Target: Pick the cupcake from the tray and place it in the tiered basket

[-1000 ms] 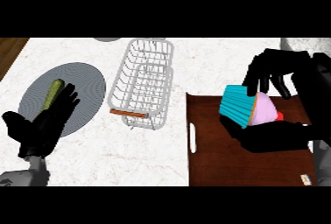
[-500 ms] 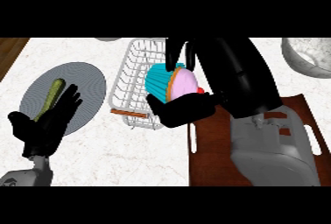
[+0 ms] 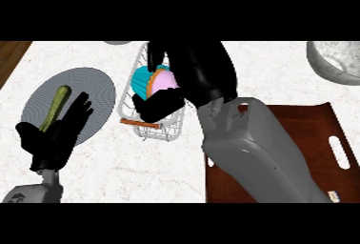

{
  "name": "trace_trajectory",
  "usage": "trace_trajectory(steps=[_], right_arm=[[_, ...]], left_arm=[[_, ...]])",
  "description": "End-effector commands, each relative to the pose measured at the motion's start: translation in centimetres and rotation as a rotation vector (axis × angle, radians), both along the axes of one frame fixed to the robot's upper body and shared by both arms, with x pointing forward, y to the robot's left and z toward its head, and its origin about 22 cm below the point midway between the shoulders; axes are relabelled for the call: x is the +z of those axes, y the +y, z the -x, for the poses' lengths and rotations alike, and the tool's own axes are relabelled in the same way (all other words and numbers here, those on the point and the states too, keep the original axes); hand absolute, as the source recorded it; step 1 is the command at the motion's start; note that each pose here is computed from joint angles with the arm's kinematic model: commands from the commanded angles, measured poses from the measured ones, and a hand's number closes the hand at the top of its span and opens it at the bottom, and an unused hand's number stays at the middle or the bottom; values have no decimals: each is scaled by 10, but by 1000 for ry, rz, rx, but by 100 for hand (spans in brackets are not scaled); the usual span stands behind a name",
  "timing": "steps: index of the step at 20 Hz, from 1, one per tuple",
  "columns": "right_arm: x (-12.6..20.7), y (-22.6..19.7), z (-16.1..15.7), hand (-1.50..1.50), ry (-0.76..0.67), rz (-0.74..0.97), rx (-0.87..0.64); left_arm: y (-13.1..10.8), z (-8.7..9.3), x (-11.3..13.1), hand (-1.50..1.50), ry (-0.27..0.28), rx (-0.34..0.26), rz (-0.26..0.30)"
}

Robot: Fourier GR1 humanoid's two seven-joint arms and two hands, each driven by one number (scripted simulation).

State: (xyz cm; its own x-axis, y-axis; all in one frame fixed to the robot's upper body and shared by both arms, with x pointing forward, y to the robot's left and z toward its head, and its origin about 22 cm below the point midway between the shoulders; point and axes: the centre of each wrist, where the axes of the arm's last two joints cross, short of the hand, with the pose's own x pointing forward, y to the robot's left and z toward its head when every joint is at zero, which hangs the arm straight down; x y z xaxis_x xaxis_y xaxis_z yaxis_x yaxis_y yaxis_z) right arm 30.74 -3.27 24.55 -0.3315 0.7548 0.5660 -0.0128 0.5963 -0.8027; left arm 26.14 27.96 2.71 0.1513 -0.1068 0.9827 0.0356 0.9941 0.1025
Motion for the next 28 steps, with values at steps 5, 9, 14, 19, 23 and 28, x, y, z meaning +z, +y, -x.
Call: trace_trajectory(steps=[5,9,14,19,23,28], right_arm=[[-33,12,-17,150,-26,28,-18],[-47,26,-20,150,-39,41,-48],[-53,34,-45,150,-138,20,-96],[-62,45,-49,-150,-131,-130,-101],[-62,57,-57,-150,-128,-66,-97],[-52,57,-67,-150,-138,-191,-90]], left_arm=[[20,-2,10,0,-6,32,-2],[23,8,21,0,-25,-7,-16],[-1,-5,11,0,-4,-3,9],[-2,-3,8,0,0,-10,9],[6,0,4,0,-6,-7,20],[9,-11,15,0,-7,-19,-8]])
